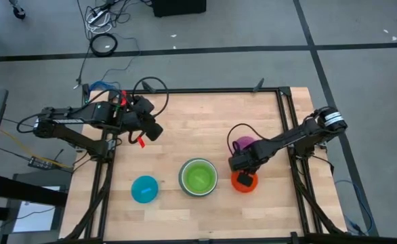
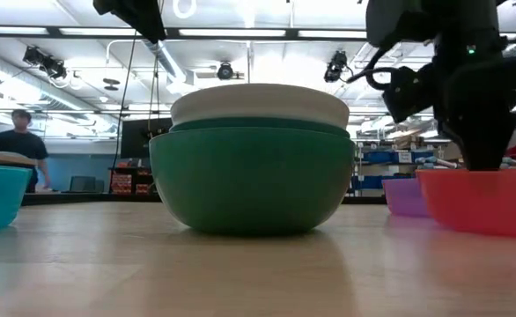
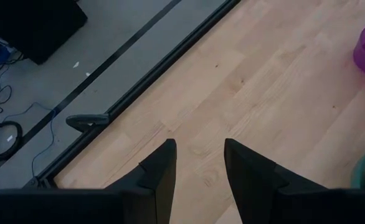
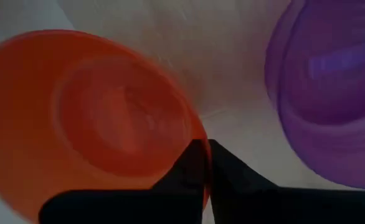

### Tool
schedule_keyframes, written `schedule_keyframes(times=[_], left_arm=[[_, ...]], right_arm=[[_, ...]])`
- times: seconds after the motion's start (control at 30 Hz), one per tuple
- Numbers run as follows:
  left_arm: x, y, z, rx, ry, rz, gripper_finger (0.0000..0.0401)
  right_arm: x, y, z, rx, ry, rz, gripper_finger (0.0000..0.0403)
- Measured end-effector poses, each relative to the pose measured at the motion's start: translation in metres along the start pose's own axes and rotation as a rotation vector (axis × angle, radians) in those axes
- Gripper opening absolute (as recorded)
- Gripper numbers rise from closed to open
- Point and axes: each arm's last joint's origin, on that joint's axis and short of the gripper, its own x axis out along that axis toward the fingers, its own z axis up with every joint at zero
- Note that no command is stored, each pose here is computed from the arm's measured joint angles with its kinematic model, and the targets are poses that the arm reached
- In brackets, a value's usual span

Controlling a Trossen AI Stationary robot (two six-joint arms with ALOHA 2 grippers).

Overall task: Nest bowls inside each other
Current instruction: Stack the orange bowl on top of the green bowl

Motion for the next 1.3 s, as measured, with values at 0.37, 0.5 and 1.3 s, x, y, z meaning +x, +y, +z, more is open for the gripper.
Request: schedule_keyframes(times=[0.37,0.5,1.3], left_arm=[[0.000,0.000,0.000,-0.001,-0.002,-0.001,0.0144],[0.000,0.000,0.001,-0.006,-0.009,-0.001,0.0144],[0.000,0.000,0.001,-0.005,-0.011,0.004,0.0144]], right_arm=[[-0.080,-0.003,0.010,-0.036,-0.281,0.276,0.0000],[-0.090,0.010,0.034,-0.098,-0.470,0.400,0.0000],[-0.073,0.030,0.102,-0.203,-0.559,0.364,0.0106]])
